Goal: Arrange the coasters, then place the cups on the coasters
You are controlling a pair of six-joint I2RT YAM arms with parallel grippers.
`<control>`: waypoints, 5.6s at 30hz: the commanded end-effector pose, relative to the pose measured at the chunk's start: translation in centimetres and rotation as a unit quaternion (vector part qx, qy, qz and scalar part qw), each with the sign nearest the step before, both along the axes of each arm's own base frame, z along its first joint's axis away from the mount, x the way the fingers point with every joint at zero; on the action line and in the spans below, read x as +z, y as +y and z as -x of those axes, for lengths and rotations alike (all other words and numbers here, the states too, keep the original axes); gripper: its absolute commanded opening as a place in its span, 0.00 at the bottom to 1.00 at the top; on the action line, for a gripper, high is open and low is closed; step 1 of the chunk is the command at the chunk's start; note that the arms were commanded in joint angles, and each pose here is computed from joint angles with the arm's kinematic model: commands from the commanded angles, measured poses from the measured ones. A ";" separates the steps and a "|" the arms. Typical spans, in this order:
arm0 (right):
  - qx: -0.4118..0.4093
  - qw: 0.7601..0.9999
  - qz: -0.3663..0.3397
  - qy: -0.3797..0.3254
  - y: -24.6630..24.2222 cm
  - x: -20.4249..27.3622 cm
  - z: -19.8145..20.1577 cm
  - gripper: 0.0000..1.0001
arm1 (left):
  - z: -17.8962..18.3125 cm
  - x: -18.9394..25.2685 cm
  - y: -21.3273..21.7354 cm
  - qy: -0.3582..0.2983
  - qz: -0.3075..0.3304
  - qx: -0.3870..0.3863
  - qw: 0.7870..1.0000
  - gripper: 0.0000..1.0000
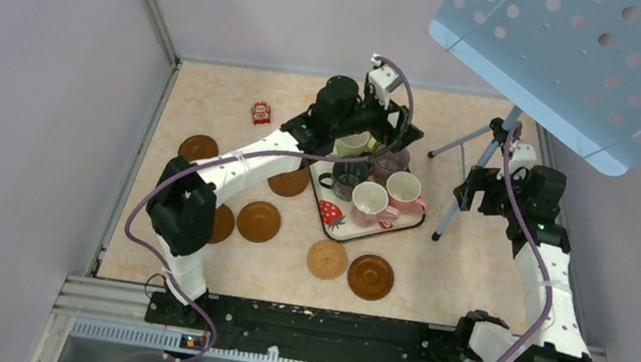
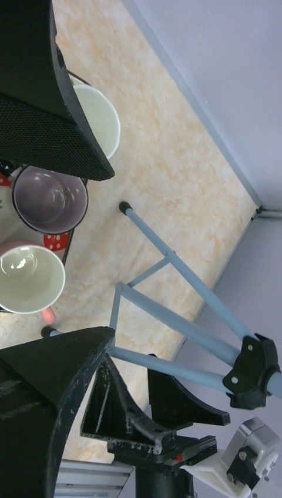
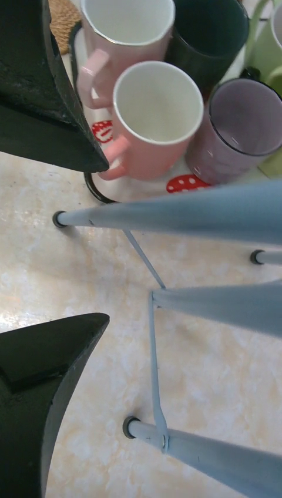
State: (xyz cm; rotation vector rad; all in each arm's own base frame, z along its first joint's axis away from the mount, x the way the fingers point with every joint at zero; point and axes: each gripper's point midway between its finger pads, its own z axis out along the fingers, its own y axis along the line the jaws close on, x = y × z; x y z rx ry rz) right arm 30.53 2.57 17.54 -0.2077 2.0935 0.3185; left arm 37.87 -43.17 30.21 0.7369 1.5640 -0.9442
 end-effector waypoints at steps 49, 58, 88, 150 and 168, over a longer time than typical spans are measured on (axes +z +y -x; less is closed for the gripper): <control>-0.205 0.978 -0.033 -0.016 -6.6 -1.9 -15.0 0.87 | -4.2 0.3 7.4 0.013 -0.020 0.086 0.996 0.99; -0.230 0.972 -0.047 -0.007 -7.2 -3.3 -16.7 0.87 | -4.9 0.1 8.3 0.012 -0.029 0.098 0.995 0.99; -0.245 0.965 -0.089 0.001 -7.6 -5.6 -23.5 0.87 | -7.3 -0.2 11.1 -0.013 -0.065 0.131 0.989 0.99; -0.146 0.986 -0.079 -0.032 -5.7 2.0 -18.3 0.89 | -5.0 -0.4 16.8 -0.003 -0.092 0.160 0.983 0.99; 0.040 0.988 -0.006 0.148 -1.8 2.6 -5.2 0.89 | -4.2 -4.2 31.5 0.171 -0.186 0.224 0.941 0.99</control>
